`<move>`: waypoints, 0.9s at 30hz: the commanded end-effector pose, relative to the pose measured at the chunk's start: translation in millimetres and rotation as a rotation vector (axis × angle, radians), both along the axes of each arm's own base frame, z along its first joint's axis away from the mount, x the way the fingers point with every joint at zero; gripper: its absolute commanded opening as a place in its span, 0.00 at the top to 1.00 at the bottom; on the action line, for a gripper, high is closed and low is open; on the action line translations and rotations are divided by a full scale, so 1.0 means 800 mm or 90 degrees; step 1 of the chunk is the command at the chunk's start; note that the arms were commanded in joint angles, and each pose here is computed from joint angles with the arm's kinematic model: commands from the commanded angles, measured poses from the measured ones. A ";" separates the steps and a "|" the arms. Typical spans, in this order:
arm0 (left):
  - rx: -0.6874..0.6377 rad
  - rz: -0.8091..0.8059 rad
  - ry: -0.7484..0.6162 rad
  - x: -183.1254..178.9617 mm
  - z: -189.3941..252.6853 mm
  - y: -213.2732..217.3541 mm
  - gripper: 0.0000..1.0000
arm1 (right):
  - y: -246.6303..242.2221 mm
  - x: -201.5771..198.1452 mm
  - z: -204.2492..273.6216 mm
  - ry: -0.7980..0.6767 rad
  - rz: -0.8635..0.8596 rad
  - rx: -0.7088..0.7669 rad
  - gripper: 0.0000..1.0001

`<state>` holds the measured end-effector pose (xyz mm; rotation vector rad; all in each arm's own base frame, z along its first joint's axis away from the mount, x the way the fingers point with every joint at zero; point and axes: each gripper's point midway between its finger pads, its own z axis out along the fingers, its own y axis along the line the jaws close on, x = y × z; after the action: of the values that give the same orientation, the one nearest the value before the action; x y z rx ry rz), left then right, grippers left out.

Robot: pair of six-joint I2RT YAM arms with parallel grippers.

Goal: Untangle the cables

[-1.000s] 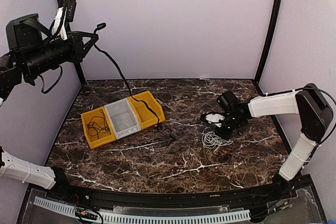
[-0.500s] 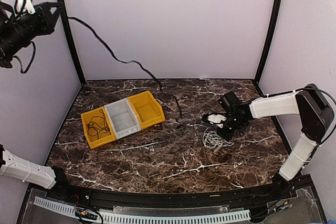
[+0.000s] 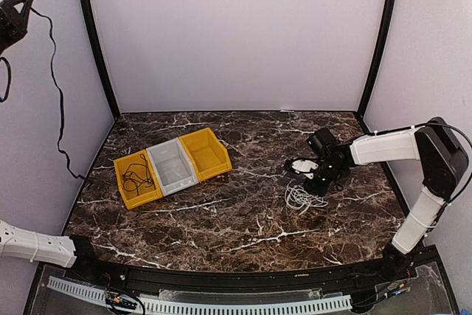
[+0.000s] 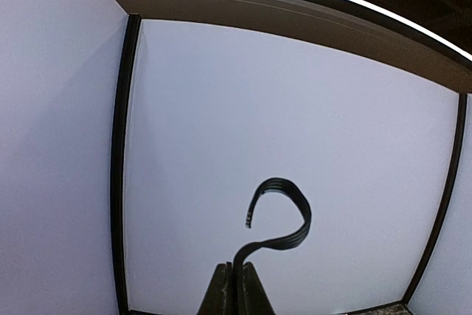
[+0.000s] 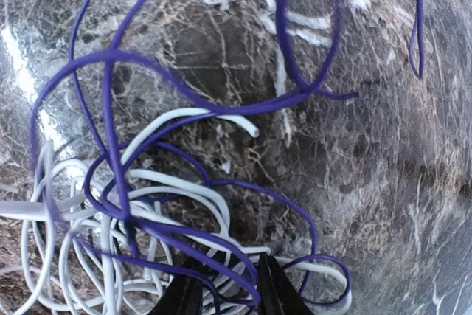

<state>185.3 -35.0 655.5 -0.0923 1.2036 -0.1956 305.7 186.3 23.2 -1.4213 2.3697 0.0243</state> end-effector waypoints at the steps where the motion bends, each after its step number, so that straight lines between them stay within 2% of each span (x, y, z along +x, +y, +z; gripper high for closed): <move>1: 0.069 0.036 0.092 0.036 -0.051 -0.028 1.00 | 0.011 -0.008 0.028 0.038 0.021 0.031 0.60; 5: 0.109 0.075 0.153 0.051 -0.080 -0.031 1.00 | 0.025 -0.012 0.078 0.038 0.055 0.069 0.26; 7: 0.129 0.094 0.182 0.059 -0.096 -0.033 1.00 | 0.026 -0.010 0.101 0.028 0.057 0.075 0.02; 11: 0.158 0.126 0.215 0.070 -0.118 -0.037 1.00 | 0.032 -0.003 0.150 -0.022 0.064 0.113 0.01; 17: 0.192 0.169 0.202 0.074 -0.113 -0.033 1.00 | 0.039 -0.005 0.194 -0.061 0.079 0.156 0.01; 22: 0.197 0.182 0.178 0.079 -0.100 -0.038 1.00 | 0.043 -0.011 0.210 -0.083 0.089 0.190 0.01; 27: 0.247 0.216 0.171 0.095 -0.090 -0.049 1.00 | 0.044 -0.016 0.200 -0.090 0.090 0.204 0.01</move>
<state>254.4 -74.0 568.6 0.0242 1.4924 0.2779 297.3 219.4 184.6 -1.3939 2.0717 0.2796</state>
